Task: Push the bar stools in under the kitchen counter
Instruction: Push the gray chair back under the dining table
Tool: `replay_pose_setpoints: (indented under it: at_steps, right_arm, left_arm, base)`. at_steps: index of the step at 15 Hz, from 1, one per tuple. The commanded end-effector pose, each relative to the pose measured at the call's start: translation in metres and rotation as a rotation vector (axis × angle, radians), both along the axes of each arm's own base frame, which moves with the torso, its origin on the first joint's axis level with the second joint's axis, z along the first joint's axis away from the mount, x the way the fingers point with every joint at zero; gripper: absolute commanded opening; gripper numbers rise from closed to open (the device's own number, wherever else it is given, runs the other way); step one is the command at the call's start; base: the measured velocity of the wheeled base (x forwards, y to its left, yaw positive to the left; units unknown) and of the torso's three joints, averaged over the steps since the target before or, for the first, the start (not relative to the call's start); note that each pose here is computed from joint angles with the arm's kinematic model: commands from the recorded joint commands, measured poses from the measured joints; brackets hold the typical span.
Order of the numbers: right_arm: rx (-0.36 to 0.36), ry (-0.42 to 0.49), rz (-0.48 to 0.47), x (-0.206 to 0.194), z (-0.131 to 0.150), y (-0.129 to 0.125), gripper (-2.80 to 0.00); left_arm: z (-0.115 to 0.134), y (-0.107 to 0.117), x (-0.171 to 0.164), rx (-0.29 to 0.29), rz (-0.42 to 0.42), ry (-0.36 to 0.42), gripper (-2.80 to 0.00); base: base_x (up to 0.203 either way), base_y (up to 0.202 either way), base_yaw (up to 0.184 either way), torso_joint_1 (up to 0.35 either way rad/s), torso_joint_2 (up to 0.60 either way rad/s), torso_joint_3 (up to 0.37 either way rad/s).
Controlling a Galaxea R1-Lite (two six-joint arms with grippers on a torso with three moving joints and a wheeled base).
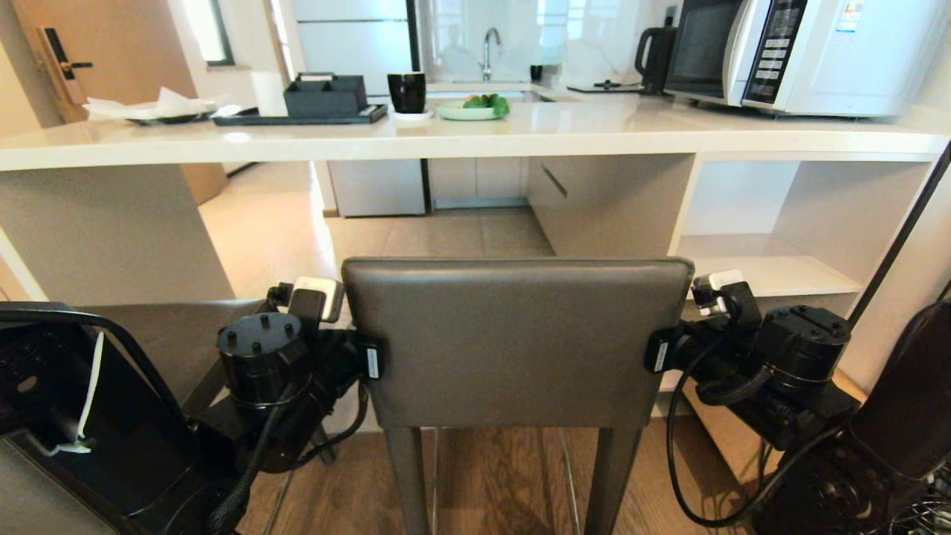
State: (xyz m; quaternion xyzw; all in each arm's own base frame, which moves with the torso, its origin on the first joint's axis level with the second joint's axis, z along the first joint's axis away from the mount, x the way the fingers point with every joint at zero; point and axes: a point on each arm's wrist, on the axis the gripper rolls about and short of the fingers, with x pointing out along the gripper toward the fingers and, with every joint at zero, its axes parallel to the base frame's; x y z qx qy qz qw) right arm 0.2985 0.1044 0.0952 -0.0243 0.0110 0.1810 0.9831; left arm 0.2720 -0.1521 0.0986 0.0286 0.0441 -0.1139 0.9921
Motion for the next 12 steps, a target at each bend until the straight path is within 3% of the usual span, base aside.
replay_pose_setpoints:
  at_steps: [1,12]
  right_arm:
    - [0.007,-0.025,-0.003,0.0047,0.0018,0.0016,-2.8]
    - [0.007,-0.03,-0.001,0.0021,0.004,0.0017,-2.8]
  left_arm:
    - [0.0028,-0.0001,0.0008,-0.009,0.004,-0.015,-2.8]
    - [-0.003,-0.0024,0.0028,0.0,0.002,-0.001,-2.8]
  base:
    - [0.081,0.0,-0.003,-0.011,0.0,0.006]
    - [0.187,0.0,0.0,0.001,0.0,0.002]
